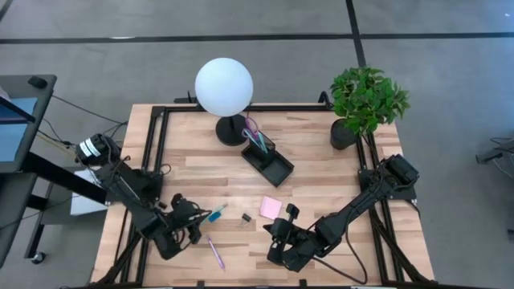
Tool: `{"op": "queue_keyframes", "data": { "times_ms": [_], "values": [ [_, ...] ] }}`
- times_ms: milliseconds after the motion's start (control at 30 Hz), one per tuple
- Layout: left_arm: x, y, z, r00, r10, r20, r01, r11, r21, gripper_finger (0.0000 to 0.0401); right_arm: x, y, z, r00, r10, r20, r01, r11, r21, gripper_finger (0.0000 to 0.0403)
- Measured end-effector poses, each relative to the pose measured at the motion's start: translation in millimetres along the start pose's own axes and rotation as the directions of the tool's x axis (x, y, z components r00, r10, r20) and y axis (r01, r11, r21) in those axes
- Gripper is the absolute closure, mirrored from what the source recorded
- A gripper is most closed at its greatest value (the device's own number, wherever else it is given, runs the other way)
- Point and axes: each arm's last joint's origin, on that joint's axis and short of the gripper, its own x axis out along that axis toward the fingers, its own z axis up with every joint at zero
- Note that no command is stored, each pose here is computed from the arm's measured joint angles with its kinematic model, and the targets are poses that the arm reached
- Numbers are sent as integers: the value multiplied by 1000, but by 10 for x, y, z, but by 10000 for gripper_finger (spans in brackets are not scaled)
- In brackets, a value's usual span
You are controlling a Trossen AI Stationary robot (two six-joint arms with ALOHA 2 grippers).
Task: Pick and place office supplies into organizer
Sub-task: Put the blue pencil into the desk organizer
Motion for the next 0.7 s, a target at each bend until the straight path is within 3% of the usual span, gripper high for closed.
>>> {"op": "queue_keyframes", "data": {
  "times_ms": [367,700],
  "values": [
    [210,81,-590,998,51,25,-51,999,-5,314,6,3,15,1000,2,11,-2,1000,12,403],
    [299,165,-897,986,34,166,-31,999,-22,314,24,-12,29,1000,-5,13,4,1000,17,403]
  ]
}}
